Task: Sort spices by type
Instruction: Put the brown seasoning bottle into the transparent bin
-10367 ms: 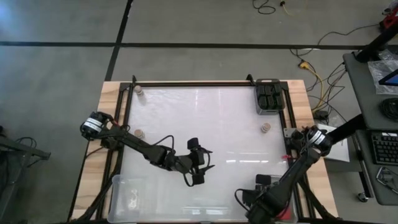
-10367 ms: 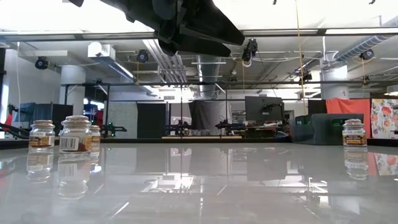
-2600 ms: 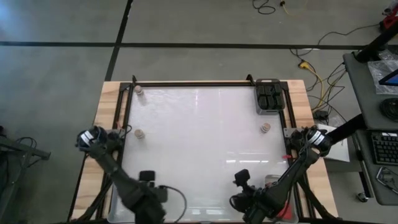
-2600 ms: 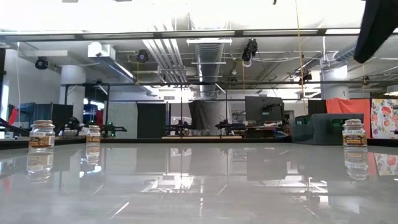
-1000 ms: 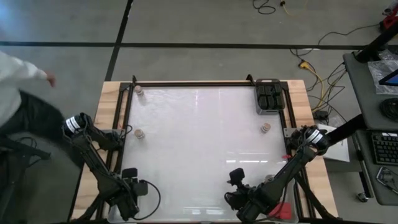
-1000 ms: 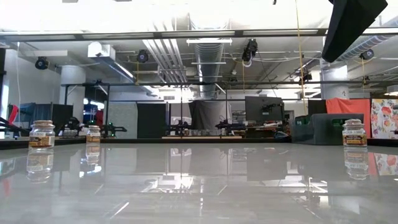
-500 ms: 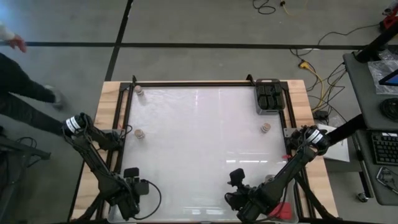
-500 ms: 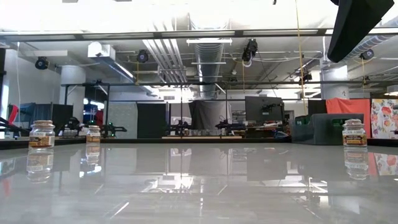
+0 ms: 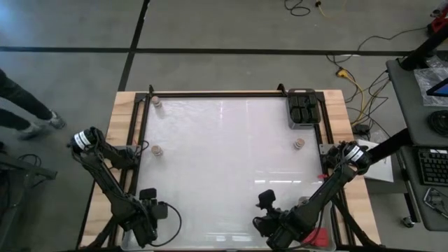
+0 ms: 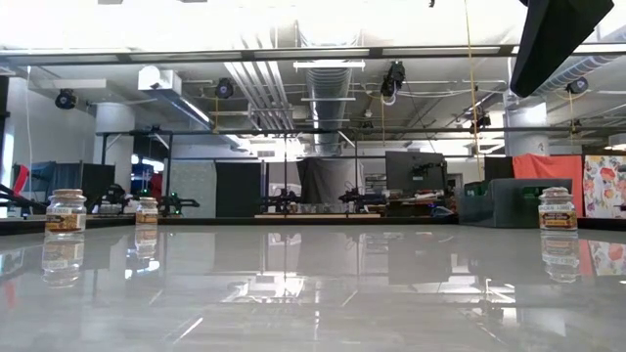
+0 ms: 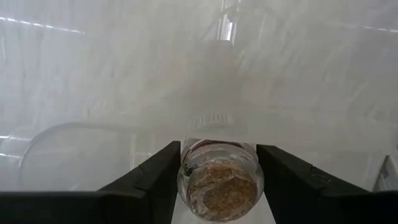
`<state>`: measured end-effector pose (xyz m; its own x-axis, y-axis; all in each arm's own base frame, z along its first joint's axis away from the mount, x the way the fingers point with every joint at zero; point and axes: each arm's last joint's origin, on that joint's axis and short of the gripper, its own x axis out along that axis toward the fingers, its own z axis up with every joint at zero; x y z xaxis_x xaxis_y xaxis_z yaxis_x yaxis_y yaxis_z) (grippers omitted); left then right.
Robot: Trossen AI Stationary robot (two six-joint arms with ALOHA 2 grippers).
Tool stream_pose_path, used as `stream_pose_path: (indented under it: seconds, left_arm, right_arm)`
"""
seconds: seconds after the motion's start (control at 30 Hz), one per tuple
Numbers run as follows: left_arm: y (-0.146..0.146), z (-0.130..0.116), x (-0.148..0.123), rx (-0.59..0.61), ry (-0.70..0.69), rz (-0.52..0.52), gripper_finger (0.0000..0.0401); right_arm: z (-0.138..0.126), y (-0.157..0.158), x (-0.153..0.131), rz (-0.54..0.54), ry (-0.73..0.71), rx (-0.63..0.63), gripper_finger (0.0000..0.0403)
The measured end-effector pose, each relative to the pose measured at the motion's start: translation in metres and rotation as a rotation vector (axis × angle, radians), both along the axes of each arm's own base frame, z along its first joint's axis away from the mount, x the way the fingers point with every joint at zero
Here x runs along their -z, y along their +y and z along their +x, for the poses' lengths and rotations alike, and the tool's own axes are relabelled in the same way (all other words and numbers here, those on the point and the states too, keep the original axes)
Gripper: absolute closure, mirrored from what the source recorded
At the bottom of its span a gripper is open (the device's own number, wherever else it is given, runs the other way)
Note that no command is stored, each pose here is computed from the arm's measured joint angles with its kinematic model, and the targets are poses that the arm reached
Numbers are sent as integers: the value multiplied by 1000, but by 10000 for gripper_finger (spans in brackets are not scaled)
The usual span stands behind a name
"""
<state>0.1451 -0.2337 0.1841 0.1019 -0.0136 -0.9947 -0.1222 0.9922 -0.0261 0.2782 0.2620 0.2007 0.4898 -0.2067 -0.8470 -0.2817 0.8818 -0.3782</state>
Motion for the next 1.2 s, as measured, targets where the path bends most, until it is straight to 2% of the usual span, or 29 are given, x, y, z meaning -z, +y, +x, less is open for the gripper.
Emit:
stream_pose_path:
  seconds: [0.23,0.47,0.77,1.2]
  left_arm:
    - [-1,1,-1,0,-4,-7,214]
    - [-1,1,-1,-3,-1,-15,213]
    - [0,0,-1,-108,10,-8,211]
    - [0,0,-2,-121,7,-2,170]
  right_arm:
    - [0,0,0,4,-3,0,112]
    - [0,0,0,5,-5,0,124]
    - [1,1,0,9,-9,0,139]
    - [1,1,0,11,-11,0,118]
